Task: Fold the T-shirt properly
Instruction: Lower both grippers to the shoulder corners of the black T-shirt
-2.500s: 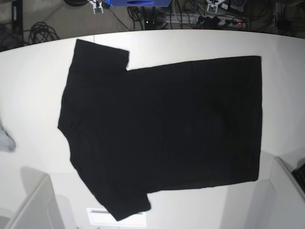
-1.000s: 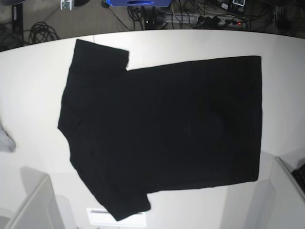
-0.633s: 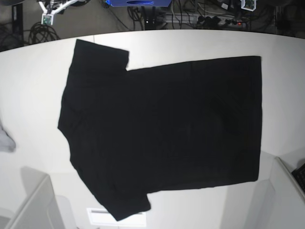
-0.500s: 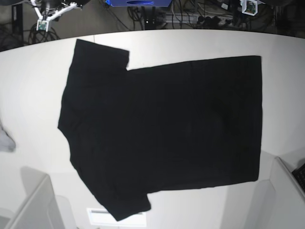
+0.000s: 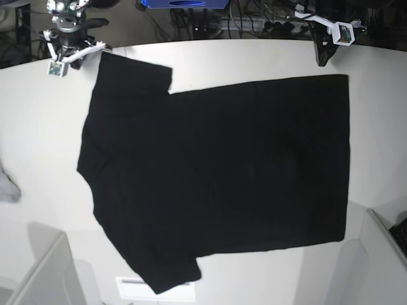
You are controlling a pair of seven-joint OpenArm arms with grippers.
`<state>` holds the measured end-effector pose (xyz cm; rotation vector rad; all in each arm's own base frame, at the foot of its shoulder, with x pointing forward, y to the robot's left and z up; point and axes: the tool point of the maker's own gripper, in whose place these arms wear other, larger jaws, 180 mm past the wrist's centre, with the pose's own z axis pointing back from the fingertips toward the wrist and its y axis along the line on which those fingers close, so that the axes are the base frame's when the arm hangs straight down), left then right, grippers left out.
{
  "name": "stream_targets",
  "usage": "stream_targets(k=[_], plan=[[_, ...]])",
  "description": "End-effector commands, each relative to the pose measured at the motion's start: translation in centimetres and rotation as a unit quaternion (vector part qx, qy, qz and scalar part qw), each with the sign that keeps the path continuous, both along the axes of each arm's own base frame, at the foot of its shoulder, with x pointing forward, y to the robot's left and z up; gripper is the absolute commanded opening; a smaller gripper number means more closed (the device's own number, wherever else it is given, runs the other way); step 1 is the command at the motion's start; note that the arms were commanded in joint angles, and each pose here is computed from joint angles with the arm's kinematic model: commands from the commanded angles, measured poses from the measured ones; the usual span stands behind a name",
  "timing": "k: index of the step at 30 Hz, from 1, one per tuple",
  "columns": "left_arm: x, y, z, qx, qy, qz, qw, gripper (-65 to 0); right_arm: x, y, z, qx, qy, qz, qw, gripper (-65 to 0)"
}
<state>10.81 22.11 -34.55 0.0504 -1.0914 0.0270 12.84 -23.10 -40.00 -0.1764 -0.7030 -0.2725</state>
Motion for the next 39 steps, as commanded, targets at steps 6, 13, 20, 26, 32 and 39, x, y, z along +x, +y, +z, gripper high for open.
stream_targets(k=[6, 13, 20, 26, 32, 39], plan=[[1.5, 2.7, -0.3, 0.023, 0.028, 0.026, 0.999, -40.5, 2.3, 0.9, 1.5, 0.071, -0.064, -0.027, 0.9951, -44.6], [3.5, 5.1, 0.5, 0.043, 0.014, 0.049, 0.998, -21.9, 4.4, 2.8, 2.3, 0.234, -0.085, -0.031, 0.9681, -35.7], [4.1, 6.0, 1.3, -0.088, -0.020, 0.072, 0.993, -23.2, 5.5, 2.4, 0.7, 0.316, -0.077, -0.055, 0.9440, -29.4], [3.0, 8.3, 0.7, -0.097, -0.016, 0.095, 0.991, -23.2, 4.1, 1.3, -1.6, 0.312, -0.044, -0.073, 0.9462, -29.4], [2.1, 9.1, -0.6, -0.096, 0.002, 0.108, 0.990, -23.2, 3.3, 1.0, -3.3, 0.315, -0.024, -0.088, 0.9446, -29.4], [2.0, 9.0, -0.7, -0.100, 0.002, 0.111, 0.989, -23.2, 3.0, 2.9, -3.1, 0.335, -0.018, -0.034, 0.9415, -29.6]])
